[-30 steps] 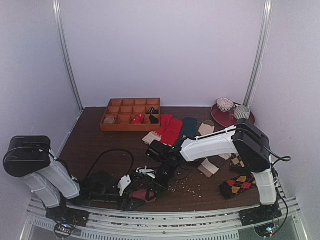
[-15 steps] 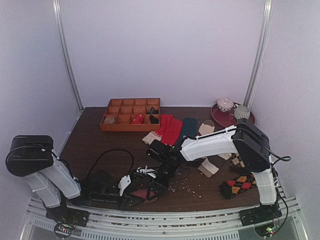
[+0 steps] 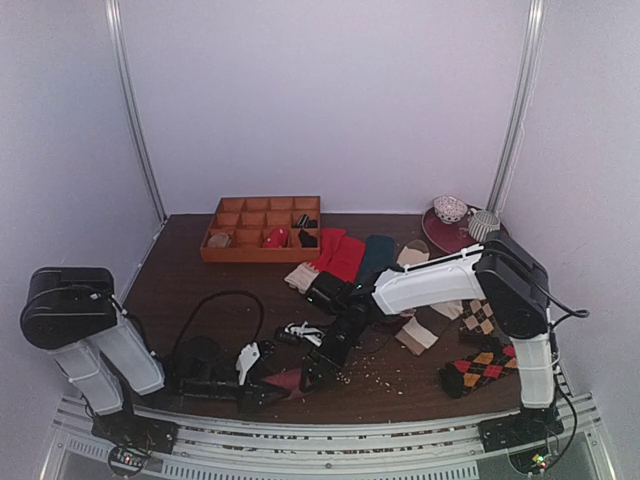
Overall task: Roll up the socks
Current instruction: Pick up a pair of socks from the center of the board, then place a pair of socks in the storage box.
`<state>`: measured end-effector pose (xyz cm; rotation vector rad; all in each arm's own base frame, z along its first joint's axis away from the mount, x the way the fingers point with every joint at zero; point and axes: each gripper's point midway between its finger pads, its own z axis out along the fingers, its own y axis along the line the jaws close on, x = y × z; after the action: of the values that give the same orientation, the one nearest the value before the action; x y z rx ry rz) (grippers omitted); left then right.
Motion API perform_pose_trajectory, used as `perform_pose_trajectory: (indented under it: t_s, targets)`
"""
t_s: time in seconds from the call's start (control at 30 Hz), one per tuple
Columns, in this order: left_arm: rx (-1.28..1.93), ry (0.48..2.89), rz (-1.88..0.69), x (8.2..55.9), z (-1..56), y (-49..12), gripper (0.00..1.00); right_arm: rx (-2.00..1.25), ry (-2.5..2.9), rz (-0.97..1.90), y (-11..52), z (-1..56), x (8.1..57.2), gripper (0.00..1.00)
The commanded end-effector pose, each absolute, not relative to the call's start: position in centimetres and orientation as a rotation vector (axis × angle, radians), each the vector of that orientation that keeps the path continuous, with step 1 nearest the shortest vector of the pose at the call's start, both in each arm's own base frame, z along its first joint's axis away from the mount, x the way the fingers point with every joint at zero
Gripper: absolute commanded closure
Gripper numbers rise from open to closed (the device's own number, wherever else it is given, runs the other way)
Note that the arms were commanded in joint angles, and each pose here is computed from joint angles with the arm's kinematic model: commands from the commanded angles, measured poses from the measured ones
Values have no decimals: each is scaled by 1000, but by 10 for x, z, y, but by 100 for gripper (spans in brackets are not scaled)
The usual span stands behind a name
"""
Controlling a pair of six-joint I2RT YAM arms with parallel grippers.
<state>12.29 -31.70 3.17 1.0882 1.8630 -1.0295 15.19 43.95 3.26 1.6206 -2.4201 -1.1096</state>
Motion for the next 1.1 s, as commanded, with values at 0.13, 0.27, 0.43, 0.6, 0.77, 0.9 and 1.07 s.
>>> perform_pose_trajectory:
  t_s: [0.13, 0.27, 0.43, 0.6, 0.77, 0.9, 1.07]
  targets:
    - [972, 1945, -947, 146, 39, -307, 100, 1426, -2863, -1140, 387, 96, 236, 43]
    - [884, 1956, -800, 182, 65, -309, 100, 1391, -2914, -1223, 379, 115, 238, 43]
    - [735, 1913, -668, 235, 119, -297, 100, 1337, -2982, -1336, 368, 138, 242, 43]
    - [636, 1878, -559, 289, 165, -280, 100, 1295, -3033, -1409, 354, 152, 245, 43]
    - [495, 1858, -400, 356, 199, -251, 100, 1236, -3103, -1421, 337, 158, 256, 43]
    - [364, 1814, -303, 413, 229, -214, 100, 1198, -3145, -1418, 326, 158, 266, 43]
    - [318, 1817, -16, 469, 237, -190, 100, 1163, -3167, -1409, 312, 155, 273, 43]
